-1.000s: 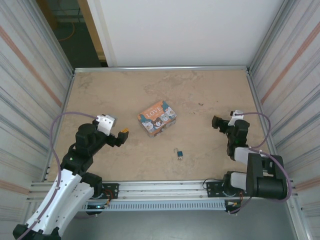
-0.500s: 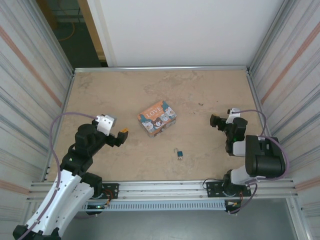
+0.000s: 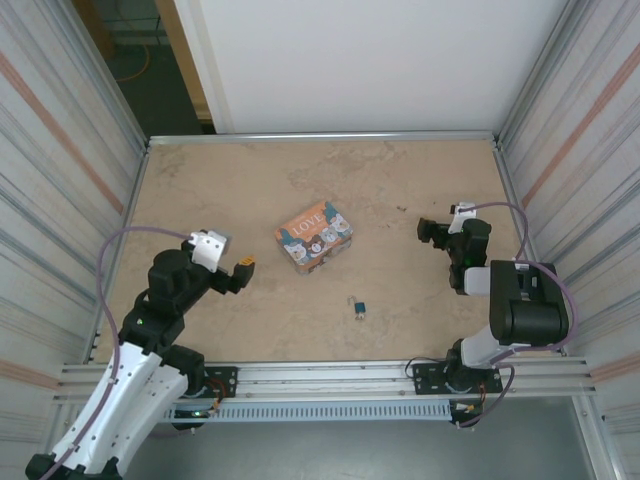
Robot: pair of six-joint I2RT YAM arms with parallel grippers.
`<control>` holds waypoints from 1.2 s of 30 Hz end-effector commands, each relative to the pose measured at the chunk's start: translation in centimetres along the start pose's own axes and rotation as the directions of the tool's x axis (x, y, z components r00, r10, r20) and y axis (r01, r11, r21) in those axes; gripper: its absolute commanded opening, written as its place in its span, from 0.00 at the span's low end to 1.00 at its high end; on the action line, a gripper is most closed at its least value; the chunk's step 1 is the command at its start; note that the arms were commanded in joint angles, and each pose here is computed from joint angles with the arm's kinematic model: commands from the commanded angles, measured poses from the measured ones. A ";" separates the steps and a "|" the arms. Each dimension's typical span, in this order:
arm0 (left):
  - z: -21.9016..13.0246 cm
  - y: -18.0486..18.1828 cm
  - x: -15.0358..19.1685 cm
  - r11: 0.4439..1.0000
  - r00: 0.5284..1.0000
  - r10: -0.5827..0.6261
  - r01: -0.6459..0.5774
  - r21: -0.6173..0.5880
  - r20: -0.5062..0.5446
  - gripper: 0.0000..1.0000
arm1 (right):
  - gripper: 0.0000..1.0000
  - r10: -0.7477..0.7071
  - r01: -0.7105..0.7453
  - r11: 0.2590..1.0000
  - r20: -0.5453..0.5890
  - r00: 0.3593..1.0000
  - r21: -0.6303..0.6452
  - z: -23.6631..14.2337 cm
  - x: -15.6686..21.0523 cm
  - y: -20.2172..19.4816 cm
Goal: Unlock a padlock with a key
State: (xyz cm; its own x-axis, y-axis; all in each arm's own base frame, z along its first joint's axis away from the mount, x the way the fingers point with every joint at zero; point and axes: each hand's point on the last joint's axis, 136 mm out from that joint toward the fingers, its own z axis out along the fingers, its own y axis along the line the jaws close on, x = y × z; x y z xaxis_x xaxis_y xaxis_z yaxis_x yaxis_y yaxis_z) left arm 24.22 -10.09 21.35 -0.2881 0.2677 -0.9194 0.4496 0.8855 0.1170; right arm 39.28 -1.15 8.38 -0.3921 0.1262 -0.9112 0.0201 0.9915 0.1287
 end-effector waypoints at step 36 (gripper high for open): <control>6.6 13.5 7.5 0.782 0.955 -0.296 0.258 -0.567 0.027 0.99 | 0.99 -0.021 0.021 0.999 -0.012 1.000 0.032 0.2 0.2 -0.2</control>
State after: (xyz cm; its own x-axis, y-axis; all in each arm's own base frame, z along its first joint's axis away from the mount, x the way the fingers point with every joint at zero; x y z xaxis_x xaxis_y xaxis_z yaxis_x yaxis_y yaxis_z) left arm 32.59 1.11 12.24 -0.4631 -0.0392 -0.8854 -0.1947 0.9791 0.0585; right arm 39.16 -1.46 8.07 -0.4021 0.1240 -0.9072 0.0405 0.9922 0.1176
